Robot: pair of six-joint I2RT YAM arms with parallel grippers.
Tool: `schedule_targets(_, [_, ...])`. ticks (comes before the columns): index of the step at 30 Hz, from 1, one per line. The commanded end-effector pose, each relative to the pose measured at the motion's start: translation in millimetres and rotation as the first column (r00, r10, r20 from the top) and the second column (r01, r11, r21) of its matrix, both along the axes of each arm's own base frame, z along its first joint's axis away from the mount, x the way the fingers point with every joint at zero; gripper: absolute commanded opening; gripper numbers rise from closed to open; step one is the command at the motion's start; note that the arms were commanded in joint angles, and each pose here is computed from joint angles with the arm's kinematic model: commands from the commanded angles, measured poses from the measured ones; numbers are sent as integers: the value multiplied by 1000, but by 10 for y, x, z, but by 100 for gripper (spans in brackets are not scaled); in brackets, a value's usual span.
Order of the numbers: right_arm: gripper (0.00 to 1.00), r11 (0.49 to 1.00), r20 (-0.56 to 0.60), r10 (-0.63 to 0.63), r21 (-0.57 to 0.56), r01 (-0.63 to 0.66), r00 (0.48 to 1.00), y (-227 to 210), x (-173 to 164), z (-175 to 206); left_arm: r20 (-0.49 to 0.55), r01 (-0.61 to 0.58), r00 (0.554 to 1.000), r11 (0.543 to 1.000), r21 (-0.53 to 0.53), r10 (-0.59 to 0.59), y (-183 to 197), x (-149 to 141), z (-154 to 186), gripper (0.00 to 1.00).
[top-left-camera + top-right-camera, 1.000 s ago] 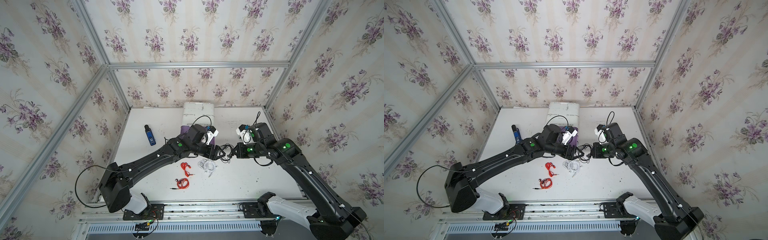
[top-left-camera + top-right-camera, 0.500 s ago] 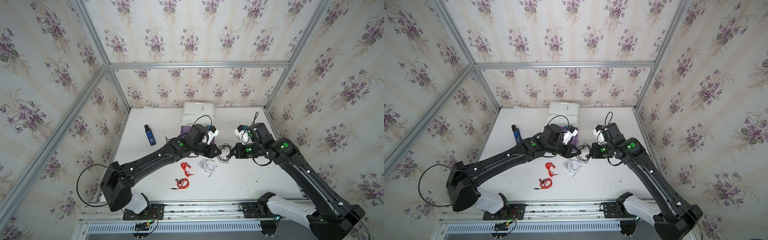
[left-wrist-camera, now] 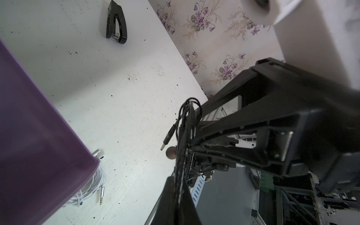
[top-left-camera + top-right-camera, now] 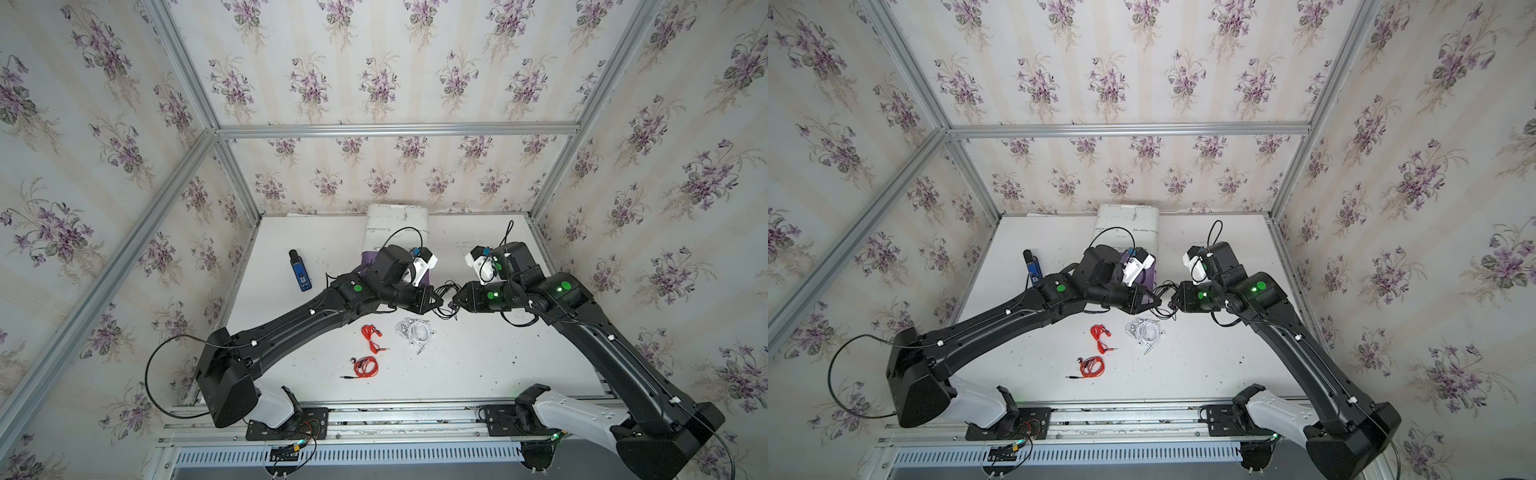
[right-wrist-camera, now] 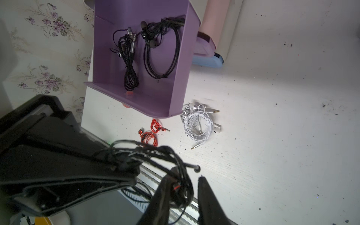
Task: Place the wired earphones into the drawer by color
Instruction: Pick up the wired earphones from the center of the board, then place the wired earphones in the drawer.
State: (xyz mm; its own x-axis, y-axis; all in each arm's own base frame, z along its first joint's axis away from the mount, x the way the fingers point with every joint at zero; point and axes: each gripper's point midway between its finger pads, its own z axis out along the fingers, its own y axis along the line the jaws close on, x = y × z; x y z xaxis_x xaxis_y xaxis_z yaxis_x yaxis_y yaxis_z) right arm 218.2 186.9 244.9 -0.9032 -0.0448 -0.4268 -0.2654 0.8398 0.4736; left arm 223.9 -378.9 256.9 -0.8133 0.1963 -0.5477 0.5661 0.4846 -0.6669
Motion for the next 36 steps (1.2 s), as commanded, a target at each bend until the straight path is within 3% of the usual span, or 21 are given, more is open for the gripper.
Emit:
schedule_targets(1, [34, 999, 59, 16, 28, -18, 998, 58, 74, 143, 10, 4, 1000, 1000, -2, -4, 28, -19, 48, 0])
schedule_targets(11, [63, 999, 169, -12, 38, 6, 986, 35, 210, 537, 8, -79, 997, 996, -31, 79, 459, 176, 211, 0])
schedule_targets(20, [63, 1000, 173, -20, 25, 16, 985, 35, 276, 531, -60, -209, 977, 973, -102, 204, 1047, 520, 245, 0])
schedule_targets(26, [63, 1000, 169, -18, 17, 16, 986, 34, 284, 484, -76, -238, 970, 964, -116, 230, 1131, 660, 215, 0])
schedule_targets(36, [62, 1000, 169, -15, 4, 15, 985, 15, 278, 426, -125, -284, 954, 956, -76, 273, 1166, 799, -130, 0])
